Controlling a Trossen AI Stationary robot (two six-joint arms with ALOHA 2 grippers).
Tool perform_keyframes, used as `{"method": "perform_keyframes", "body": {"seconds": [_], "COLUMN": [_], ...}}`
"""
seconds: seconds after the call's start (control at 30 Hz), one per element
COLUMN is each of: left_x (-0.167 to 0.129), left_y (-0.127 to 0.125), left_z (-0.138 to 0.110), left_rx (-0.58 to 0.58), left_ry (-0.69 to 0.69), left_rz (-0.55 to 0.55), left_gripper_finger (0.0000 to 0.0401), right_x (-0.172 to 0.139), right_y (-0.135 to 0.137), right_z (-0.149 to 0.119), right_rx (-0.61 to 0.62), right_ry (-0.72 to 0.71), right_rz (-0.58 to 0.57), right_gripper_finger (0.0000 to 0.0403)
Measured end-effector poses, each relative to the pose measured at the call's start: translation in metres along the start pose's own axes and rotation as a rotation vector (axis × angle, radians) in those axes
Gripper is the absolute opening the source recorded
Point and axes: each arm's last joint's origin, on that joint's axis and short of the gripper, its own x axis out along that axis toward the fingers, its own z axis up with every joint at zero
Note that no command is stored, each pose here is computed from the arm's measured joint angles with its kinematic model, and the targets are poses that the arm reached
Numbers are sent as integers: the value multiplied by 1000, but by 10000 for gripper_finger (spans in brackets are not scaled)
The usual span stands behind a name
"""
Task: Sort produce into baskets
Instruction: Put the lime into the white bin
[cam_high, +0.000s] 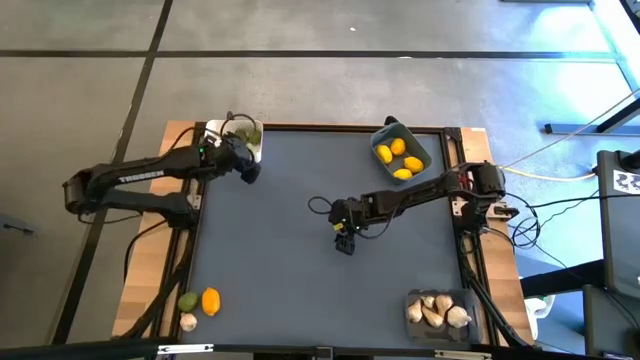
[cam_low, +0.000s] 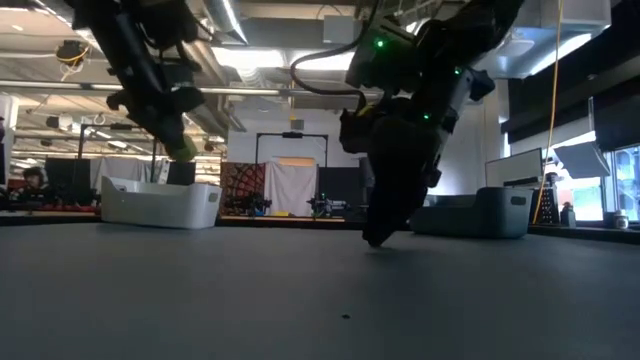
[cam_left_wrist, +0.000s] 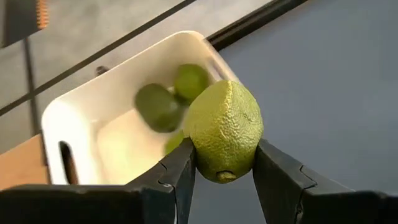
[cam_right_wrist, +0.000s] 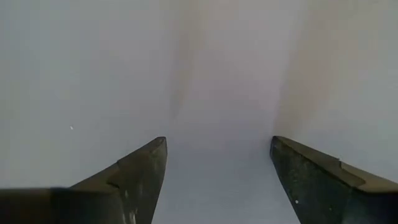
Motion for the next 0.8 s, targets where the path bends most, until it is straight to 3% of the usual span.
{"method": "perform_keyframes", "body": {"seconds": [0.2,0.53,0.8], "left_x": [27,71,79], "left_y": [10,15,12], "left_z": [10,11,9], "left_rx": [-23,-35,-39], "left_ry": [49,181,207], "left_rz": [70,69,79], "left_gripper_finger": [134,135,178], "right_x": [1,2,2], "right_y": [-4,-5,-6], "right_z": [2,3,3], "right_rx": [5,5,6], "right_ry": [-30,-52,-60], "right_rz": [-45,-83,-110], "right_gripper_finger": [294,294,294]}}
